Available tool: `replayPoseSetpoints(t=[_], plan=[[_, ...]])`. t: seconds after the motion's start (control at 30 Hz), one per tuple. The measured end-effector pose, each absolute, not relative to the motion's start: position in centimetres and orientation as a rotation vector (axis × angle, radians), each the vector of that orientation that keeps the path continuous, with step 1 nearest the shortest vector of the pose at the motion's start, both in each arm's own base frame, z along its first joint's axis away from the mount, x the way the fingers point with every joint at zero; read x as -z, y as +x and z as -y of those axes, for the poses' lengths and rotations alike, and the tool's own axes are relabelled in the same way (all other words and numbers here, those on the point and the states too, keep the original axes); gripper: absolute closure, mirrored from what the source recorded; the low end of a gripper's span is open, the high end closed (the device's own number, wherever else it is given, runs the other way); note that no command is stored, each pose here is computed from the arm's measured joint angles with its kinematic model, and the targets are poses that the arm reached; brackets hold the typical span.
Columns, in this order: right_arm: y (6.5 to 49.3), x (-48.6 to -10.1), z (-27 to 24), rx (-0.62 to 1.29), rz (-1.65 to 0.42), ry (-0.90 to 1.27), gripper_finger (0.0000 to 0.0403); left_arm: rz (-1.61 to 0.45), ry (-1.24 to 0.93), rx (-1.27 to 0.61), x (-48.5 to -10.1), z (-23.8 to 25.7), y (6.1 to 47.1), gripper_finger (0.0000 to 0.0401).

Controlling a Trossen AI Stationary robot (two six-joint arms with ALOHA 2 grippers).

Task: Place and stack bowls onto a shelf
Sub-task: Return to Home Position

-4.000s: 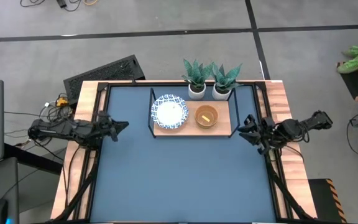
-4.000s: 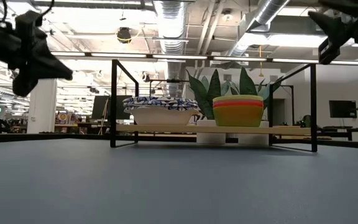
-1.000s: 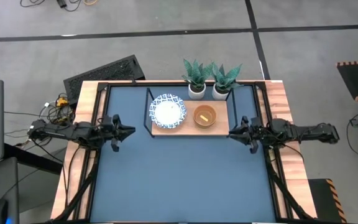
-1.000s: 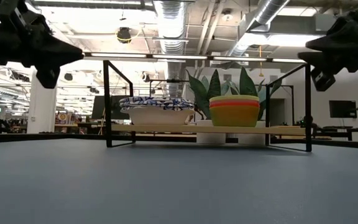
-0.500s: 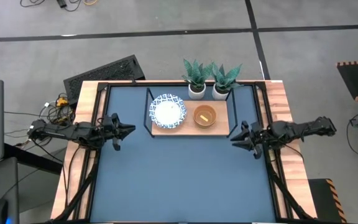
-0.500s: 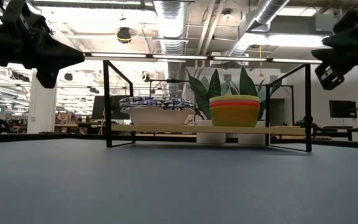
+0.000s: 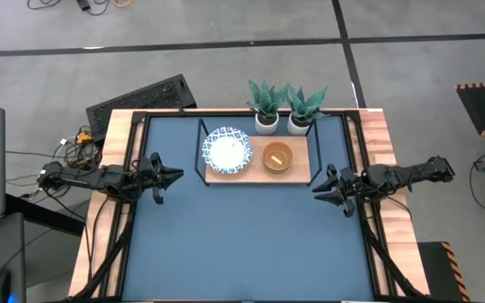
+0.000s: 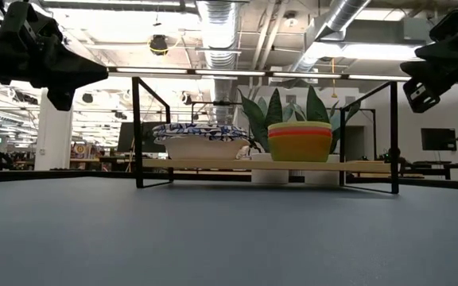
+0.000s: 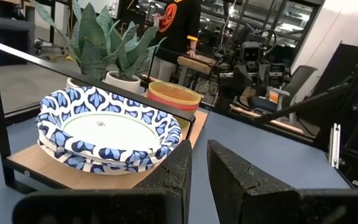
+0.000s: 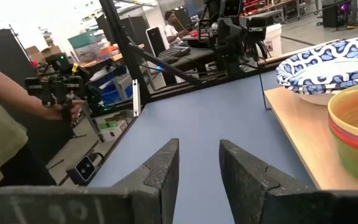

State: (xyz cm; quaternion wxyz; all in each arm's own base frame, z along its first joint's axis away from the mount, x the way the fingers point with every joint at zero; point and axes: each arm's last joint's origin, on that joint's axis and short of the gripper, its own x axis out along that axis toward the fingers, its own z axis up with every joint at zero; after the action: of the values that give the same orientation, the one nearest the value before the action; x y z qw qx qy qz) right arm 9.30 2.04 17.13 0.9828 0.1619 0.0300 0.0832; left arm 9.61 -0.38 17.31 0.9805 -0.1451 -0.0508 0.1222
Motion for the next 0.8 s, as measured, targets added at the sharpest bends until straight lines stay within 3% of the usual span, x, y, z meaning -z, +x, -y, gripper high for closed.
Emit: replayPoseSetpoints(t=[0.8], plan=[[9.3,-17.0,-2.07,-0.176,-0.069,0.325,0.0262,0.101,-0.292,-0.246,-17.29,0.38,9.62,0.0364]])
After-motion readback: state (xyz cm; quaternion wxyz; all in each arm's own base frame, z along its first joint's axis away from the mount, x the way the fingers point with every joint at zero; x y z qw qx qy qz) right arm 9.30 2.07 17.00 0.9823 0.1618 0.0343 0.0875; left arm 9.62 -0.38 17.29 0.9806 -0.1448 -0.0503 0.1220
